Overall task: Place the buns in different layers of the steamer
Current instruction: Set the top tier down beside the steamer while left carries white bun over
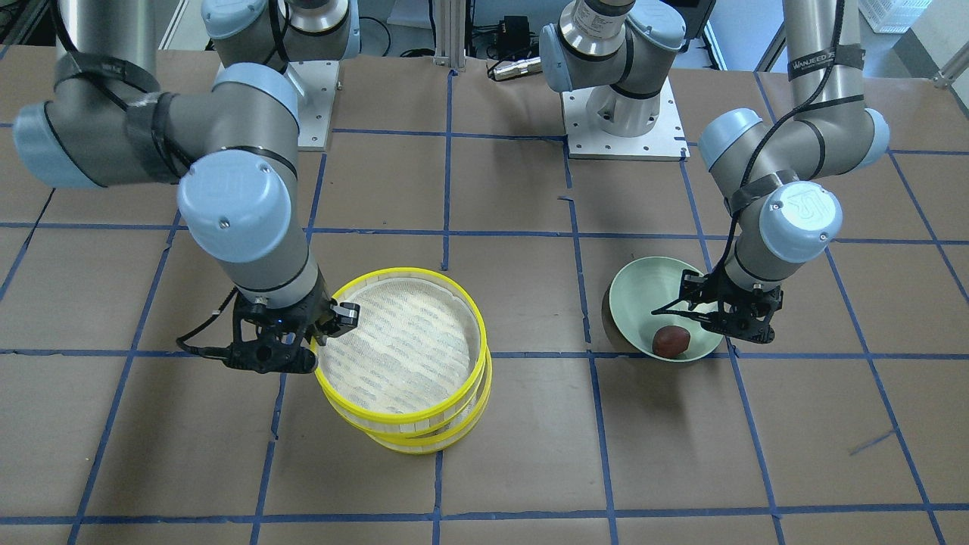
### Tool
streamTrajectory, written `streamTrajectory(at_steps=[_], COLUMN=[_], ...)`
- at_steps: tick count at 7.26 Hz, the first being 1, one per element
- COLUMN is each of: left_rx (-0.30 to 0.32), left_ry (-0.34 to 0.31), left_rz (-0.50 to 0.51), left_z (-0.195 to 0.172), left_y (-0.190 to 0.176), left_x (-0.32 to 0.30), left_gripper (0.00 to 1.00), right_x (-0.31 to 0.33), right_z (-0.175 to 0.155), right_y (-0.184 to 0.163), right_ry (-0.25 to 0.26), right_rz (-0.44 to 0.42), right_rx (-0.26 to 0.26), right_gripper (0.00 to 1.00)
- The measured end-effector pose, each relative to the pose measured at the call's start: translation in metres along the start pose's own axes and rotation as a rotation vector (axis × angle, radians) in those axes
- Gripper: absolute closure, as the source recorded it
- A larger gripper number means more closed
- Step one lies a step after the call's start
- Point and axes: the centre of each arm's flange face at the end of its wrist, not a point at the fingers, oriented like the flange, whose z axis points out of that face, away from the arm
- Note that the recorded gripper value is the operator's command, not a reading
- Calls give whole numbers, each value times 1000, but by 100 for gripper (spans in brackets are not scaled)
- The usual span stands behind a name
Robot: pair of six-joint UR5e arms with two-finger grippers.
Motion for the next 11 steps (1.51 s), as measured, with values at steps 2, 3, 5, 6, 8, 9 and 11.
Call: streamTrajectory(at_steps=[2,3,5,6,8,9,11], left_rx=[-33,-45,-49,-45,-20,1,50], left_ry=[20,31,36,33,17,7,-23], left_rz=[0,1,-2,-14,-73,-95,-99], left_z=[17,25,30,29,17,7,-26], left_y=[5,8,9,8,5,1,-11], left_x=[5,8,9,8,4,1,-2], left_gripper=[4,18,98,99,99,99,99], right_x=[71,100,144,165,199,207,211], right_z=[-13,-9,6,19,40,43,44], right_y=[-12,-18,-30,-38,-54,-57,-59], right_ry=[0,4,58,79,104,124,136], right_rz=[-52,-86,-140,-152,-185,-204,-216], right_rx=[-5,-15,-37,-50,-42,-33,-24], right_gripper=[90,94,94,94,93,92,92])
